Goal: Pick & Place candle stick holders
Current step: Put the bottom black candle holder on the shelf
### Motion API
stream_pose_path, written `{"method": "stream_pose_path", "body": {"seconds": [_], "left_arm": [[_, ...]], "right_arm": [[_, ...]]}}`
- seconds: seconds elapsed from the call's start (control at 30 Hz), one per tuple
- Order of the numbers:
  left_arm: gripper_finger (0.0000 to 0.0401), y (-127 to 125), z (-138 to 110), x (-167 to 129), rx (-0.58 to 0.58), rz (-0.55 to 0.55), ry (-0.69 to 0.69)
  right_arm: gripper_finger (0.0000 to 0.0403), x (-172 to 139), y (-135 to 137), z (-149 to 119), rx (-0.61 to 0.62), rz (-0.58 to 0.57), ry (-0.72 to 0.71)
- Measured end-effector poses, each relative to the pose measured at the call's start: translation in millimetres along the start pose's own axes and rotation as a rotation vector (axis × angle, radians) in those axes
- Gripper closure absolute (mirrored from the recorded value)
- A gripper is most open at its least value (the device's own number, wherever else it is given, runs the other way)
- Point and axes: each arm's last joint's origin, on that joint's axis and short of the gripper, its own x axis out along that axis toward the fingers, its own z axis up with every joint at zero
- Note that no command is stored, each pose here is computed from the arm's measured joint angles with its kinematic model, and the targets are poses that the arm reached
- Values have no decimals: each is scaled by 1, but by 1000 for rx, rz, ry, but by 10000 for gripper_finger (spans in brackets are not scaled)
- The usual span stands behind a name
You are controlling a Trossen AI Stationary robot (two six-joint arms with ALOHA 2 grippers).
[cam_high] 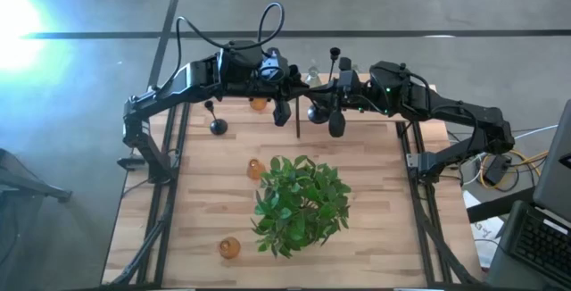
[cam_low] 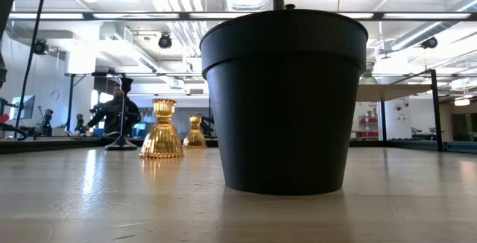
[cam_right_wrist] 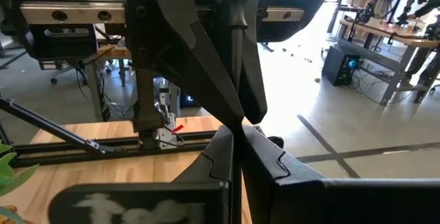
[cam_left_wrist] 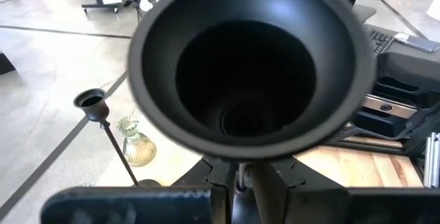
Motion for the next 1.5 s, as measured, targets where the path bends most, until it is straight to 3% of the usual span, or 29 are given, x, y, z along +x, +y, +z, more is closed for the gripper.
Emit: {"method": "stream_pose_path", "body": {"seconds": [0.5,1.17,1.5], "left_arm": [[350,0,1,-1,20,0,-4],[210,2,1,-1,18,8,-3],[188,6,-1,-5,65,19,27]], "right_arm": [[395,-14,-1,6,-20,-1,-19],[395,-19,-1,7,-14,3,-8],[395,-23,-1,8,-24,6,-9]]}}
